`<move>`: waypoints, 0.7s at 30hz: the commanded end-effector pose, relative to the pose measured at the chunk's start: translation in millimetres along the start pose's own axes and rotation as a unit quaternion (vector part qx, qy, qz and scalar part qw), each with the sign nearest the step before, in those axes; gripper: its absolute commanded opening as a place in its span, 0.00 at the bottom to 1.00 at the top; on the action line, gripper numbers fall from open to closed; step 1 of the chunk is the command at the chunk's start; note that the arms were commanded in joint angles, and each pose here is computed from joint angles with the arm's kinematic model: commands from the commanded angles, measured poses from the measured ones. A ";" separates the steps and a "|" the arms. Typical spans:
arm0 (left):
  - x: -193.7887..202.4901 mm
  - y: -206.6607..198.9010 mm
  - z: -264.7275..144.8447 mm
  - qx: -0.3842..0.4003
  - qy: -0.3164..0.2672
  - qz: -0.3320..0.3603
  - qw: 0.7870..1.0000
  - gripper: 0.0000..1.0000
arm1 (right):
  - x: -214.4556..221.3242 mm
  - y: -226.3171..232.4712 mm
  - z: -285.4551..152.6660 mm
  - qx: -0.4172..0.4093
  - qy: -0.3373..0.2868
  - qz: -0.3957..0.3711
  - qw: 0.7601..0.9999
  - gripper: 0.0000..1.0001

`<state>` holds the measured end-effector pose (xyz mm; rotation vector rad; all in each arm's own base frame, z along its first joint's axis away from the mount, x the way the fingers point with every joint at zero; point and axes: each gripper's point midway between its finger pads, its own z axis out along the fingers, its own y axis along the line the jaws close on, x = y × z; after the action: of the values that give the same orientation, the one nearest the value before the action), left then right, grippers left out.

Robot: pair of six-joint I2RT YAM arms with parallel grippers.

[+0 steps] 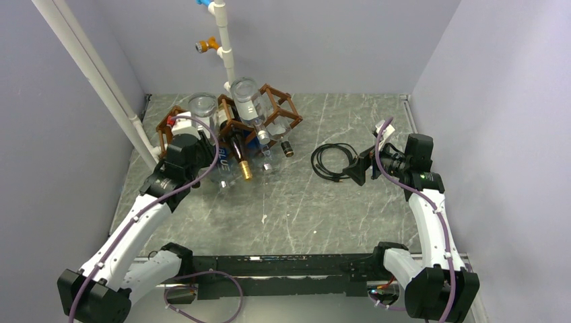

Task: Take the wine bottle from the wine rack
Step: Pick up the wine bottle from the wine rack.

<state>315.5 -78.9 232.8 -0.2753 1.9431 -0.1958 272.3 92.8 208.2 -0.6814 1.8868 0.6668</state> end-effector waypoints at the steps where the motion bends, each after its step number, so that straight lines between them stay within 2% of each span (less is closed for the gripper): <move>1: -94.4 -26.2 -29.2 0.060 -0.163 -0.052 0.983 0.00 | -10.1 -2.8 -1.3 0.006 -0.017 -0.031 0.999 1.00; 21: -102.8 -42.2 -66.3 0.131 -0.182 -0.061 0.973 0.00 | -9.7 -3.2 -1.2 0.007 -0.016 -0.032 0.999 1.00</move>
<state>296.9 -83.7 255.9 -0.2423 1.8775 -0.2892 272.3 92.8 208.0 -0.6815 1.8872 0.6663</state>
